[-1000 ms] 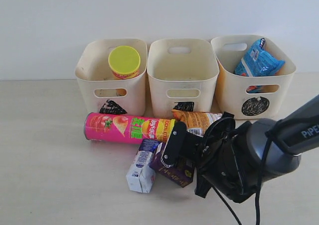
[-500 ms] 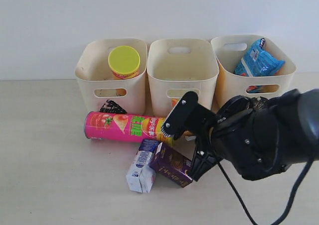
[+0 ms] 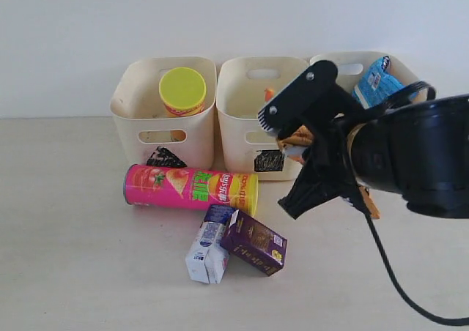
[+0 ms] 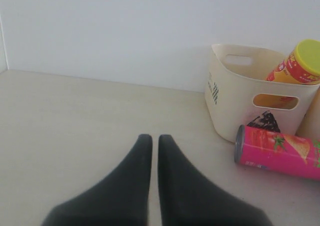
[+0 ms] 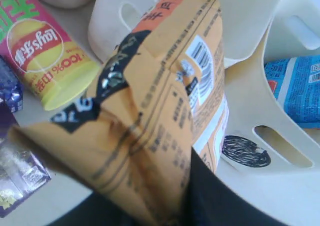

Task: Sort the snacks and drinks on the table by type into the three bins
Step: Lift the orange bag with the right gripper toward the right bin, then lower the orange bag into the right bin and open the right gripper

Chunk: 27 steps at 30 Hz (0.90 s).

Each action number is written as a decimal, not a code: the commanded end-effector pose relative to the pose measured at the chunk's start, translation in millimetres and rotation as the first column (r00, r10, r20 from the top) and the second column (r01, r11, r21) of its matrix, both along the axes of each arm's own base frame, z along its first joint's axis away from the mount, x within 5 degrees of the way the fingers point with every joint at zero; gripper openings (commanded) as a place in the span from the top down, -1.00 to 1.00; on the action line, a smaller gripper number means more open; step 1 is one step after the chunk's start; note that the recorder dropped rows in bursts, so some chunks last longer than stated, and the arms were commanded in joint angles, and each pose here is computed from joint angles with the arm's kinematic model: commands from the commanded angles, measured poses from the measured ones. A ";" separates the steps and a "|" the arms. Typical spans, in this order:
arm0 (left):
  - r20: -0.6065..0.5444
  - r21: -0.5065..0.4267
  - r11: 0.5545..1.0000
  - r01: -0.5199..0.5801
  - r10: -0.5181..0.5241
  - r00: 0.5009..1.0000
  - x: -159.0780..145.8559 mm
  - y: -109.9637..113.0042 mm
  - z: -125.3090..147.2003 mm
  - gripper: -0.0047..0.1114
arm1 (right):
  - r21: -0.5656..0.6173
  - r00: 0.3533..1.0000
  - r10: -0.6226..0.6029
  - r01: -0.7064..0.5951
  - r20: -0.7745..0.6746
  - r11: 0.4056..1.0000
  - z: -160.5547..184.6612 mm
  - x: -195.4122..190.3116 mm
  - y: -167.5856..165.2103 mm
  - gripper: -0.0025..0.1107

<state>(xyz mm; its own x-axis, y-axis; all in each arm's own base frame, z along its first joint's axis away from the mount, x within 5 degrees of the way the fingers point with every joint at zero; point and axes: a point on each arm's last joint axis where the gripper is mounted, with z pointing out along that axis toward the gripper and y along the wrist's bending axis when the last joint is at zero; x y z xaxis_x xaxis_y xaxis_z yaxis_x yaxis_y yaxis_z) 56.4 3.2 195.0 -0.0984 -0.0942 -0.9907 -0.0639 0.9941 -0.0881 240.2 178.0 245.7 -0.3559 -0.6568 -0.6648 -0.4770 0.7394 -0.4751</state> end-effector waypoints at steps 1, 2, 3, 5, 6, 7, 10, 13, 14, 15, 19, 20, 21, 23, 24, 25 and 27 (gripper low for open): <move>0.015 -0.009 1.000 0.001 -0.001 1.000 -0.3 -0.1 2.1 0.85 | 0.077 0.998 -0.004 -0.001 0.067 0.997 30.4 -10.4 -10.3 0.96; 0.015 -0.009 1.000 0.001 -0.001 1.000 -0.3 -0.1 2.1 0.85 | 0.092 0.997 -0.005 -0.003 0.082 0.996 36.3 -12.8 -12.7 0.96; 0.015 -0.009 1.000 0.001 -0.001 1.000 -0.3 -0.1 2.1 0.85 | 0.106 0.995 -0.006 -0.004 0.097 0.994 42.2 -15.3 -15.1 0.96; 0.015 -0.009 1.000 0.001 -0.001 1.000 -0.3 -0.1 2.1 0.85 | 0.133 0.992 -0.010 -0.007 0.123 0.991 52.3 -19.4 -19.8 0.96; 0.015 -0.009 1.000 0.001 -0.001 1.000 -0.3 -0.1 2.1 0.85 | 0.152 0.990 -0.013 -0.009 0.137 0.988 57.5 -20.2 -23.7 0.96; 0.015 -0.009 1.000 0.001 -0.001 1.000 -0.3 -0.1 2.1 0.85 | 0.177 0.989 -0.013 -0.013 0.144 0.984 61.3 -20.3 -26.4 0.96; 0.015 -0.009 1.000 0.001 -0.001 1.000 -0.3 -0.1 2.1 0.85 | 0.274 0.985 -0.052 0.005 0.163 0.962 72.5 -16.6 -40.9 0.96; 0.015 -0.009 1.000 0.001 -0.001 1.000 -0.3 -0.1 2.1 0.85 | 0.365 0.982 -0.093 0.027 0.165 0.931 77.4 -6.0 -57.6 0.96; 0.015 -0.009 1.000 0.001 -0.001 1.000 -0.3 -0.1 2.1 0.85 | 0.391 0.981 -0.108 0.036 0.164 0.920 78.2 -1.8 -63.9 0.96; 0.015 -0.009 1.000 0.001 -0.001 1.000 -0.3 -0.1 2.1 0.85 | 0.424 0.980 -0.117 0.039 0.160 0.905 78.7 2.6 -69.6 0.96; 0.015 -0.009 1.000 0.001 -0.001 1.000 -0.3 -0.1 2.1 0.85 | 0.547 0.978 -0.108 -0.007 0.177 0.837 85.5 14.6 -92.8 0.96; 0.015 -0.009 1.000 0.001 -0.001 1.000 -0.3 -0.1 2.1 0.85 | 0.566 0.977 -0.112 -0.011 0.183 0.824 86.9 16.7 -98.9 0.96; 0.015 -0.009 1.000 0.001 -0.001 1.000 -0.3 -0.1 2.1 0.85 | 0.601 0.975 -0.130 -0.004 0.180 0.800 87.7 20.0 -107.1 0.96; 0.015 -0.009 1.000 0.001 -0.001 1.000 -0.3 -0.1 2.1 0.85 | 0.654 0.970 -0.178 0.026 0.167 0.756 85.9 29.1 -124.6 0.96; 0.015 -0.009 1.000 0.001 -0.001 1.000 -0.3 -0.1 2.1 0.85 | 0.682 0.968 -0.194 0.035 0.158 0.730 83.5 34.2 -132.5 0.96; 0.015 -0.009 1.000 0.001 -0.001 1.000 -0.3 -0.1 2.1 0.85 | 0.709 0.968 -0.198 0.033 0.151 0.704 80.1 39.9 -139.2 0.96; 0.015 -0.009 1.000 0.001 -0.001 1.000 -0.3 -0.1 2.1 0.85 | 0.764 0.971 -0.192 0.015 0.144 0.645 73.8 51.3 -149.7 0.96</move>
